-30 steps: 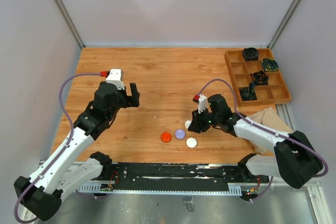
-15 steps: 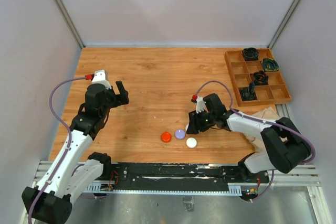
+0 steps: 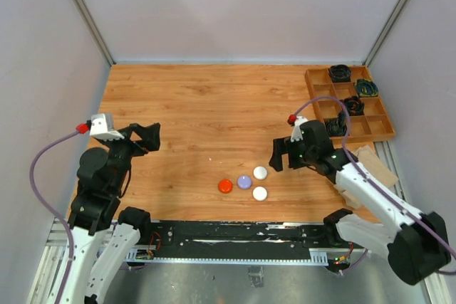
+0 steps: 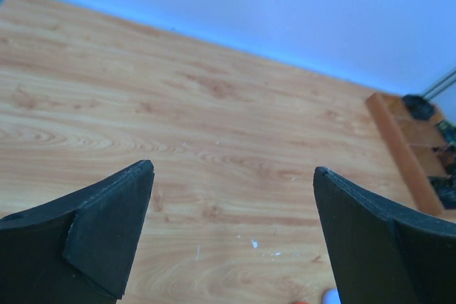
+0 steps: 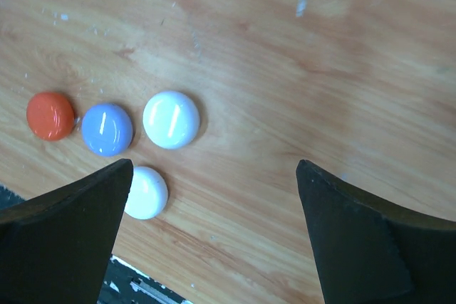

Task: Insert the wireless bluetooth earbuds into the charging case
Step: Reset both arms

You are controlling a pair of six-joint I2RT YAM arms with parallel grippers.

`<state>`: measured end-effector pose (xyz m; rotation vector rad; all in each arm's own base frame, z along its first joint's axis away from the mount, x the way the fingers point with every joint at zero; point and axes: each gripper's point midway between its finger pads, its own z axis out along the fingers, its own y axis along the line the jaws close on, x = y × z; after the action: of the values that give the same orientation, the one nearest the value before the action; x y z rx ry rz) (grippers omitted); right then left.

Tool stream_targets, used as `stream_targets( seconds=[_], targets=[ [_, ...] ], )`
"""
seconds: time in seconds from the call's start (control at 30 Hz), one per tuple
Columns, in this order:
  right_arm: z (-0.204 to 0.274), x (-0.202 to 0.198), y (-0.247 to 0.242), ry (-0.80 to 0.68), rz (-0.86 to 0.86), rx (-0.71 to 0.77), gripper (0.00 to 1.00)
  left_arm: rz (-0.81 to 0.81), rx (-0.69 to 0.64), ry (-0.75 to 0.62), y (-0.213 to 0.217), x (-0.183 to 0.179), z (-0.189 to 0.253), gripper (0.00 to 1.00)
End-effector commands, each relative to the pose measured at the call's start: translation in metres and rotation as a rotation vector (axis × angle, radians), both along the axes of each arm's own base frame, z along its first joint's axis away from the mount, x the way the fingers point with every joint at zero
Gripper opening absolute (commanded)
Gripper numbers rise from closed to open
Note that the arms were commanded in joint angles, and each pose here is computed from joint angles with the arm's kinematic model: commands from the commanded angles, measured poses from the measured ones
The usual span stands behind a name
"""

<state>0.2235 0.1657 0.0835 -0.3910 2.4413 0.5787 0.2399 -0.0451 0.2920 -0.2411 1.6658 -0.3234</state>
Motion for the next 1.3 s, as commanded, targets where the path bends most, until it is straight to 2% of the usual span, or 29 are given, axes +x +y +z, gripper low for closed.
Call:
stream_targets(
  seconds=[0.0,0.23,0.33,0.47,0.67,0.83,1.27],
  targets=[
    [0.048,0.008,-0.058,-0.114,-0.252,-0.154,0.99,-0.006,-0.059,-0.138,0.005,-0.025,0.037,0.99],
    [0.126,-0.002,-0.127,-0.420,-0.514,-0.231,0.98,0.040,-0.106,-0.188,0.016,-0.040,0.049,0.99],
    [0.159,-0.017,-0.139,-0.594,-0.458,-0.233,0.99,0.050,-0.097,-0.229,0.020,-0.048,0.049,0.99],
    [0.177,-0.032,-0.160,-0.724,-0.539,-0.207,0.99,0.050,-0.060,-0.275,0.024,-0.055,0.035,0.99],
    [0.187,-0.040,-0.172,-0.801,-0.588,-0.187,0.99,0.063,-0.059,-0.251,0.025,-0.050,0.015,0.99],
    [0.186,-0.038,-0.168,-0.800,-0.557,-0.199,0.99,0.057,-0.047,-0.190,0.021,-0.039,-0.005,0.99],
    [0.182,-0.036,-0.168,-0.792,-0.545,-0.220,0.98,0.027,-0.019,-0.140,0.013,-0.028,-0.016,0.99]
  ],
)
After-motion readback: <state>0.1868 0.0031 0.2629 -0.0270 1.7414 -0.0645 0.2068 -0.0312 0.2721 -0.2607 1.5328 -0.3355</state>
